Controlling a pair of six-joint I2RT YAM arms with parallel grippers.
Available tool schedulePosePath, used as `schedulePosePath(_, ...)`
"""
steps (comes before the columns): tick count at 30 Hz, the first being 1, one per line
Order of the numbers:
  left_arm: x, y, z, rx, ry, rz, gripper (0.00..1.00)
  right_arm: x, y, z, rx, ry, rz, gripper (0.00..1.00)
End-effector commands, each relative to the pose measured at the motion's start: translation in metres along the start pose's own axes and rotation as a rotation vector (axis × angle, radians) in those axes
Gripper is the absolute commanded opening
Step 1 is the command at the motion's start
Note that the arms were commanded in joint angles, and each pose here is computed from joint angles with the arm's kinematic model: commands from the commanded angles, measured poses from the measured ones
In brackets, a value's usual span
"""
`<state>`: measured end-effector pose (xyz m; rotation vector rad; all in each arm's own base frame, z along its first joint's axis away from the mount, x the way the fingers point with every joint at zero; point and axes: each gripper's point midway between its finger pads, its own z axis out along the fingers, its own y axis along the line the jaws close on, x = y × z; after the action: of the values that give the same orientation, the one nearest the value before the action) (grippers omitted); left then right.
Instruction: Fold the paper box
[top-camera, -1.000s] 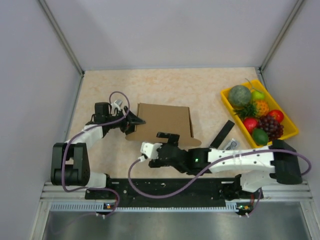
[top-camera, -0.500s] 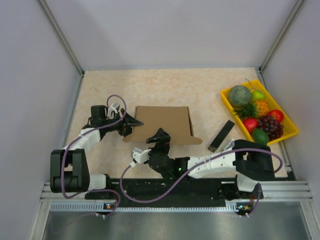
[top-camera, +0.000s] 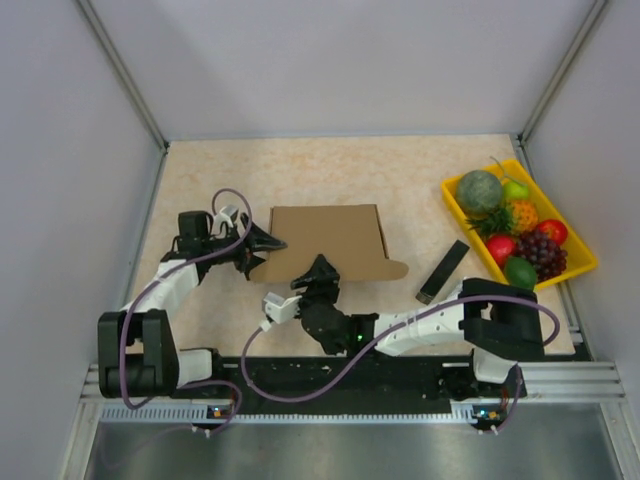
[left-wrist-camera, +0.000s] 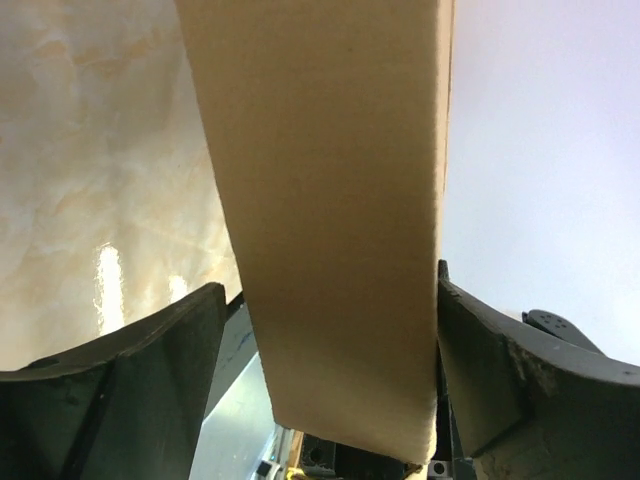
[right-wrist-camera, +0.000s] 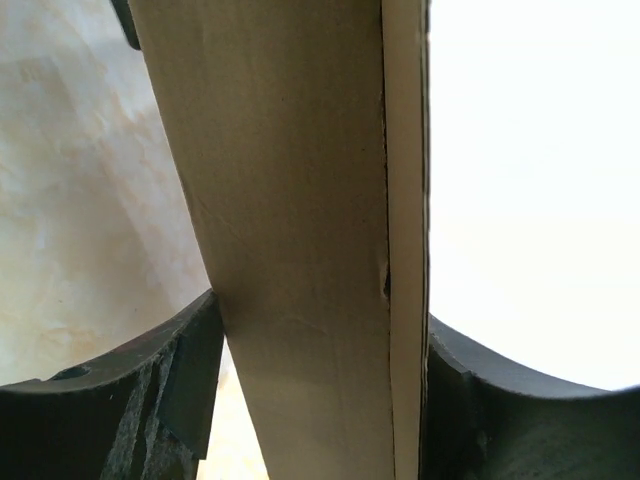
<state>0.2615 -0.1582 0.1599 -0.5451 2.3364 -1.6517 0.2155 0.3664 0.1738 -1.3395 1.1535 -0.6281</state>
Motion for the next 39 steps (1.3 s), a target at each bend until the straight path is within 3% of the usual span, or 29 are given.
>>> schedulePosePath(1,0.007,-0.003,-0.008,-0.032,-0.005,0.121,0.91,0.0,-0.041,-0.001,0.041,-0.007,0.154,0.47)
schedulePosePath(4,0.003,0.001,-0.018,-0.136,-0.052,0.216,0.95,0.003,-0.043,-0.003,-0.003,0.002,0.173,0.43)
schedulePosePath(8,-0.01,0.002,-0.041,-0.285,-0.176,0.386,0.98,0.013,-0.026,-0.012,-0.209,0.028,0.14,0.43)
schedulePosePath(13,-0.046,-0.03,-0.093,-0.439,-0.524,0.603,0.98,0.02,-0.031,-0.025,-0.381,0.064,0.213,0.45)
schedulePosePath(14,-0.047,-0.039,-0.1,-0.443,-0.57,0.638,0.98,0.011,-0.035,-0.028,-0.462,0.029,0.256,0.46)
schedulePosePath(15,-0.049,-0.045,-0.104,-0.444,-0.591,0.651,0.98,0.021,-0.03,-0.035,-0.521,0.074,0.262,0.46)
schedulePosePath(20,-0.042,-0.06,-0.101,-0.373,-0.575,0.725,0.98,0.019,-0.03,-0.048,-0.766,0.088,0.354,0.46)
schedulePosePath(25,-0.026,-0.071,-0.103,-0.323,-0.56,0.791,0.92,0.022,-0.018,-0.05,-0.931,0.132,0.42,0.47)
schedulePosePath(33,-0.011,-0.066,-0.105,-0.283,-0.586,0.813,0.91,0.031,-0.001,-0.024,-1.022,0.235,0.4,0.45)
schedulePosePath(39,-0.013,-0.064,-0.106,-0.294,-0.596,0.831,0.91,0.032,0.0,-0.003,-1.061,0.234,0.452,0.53)
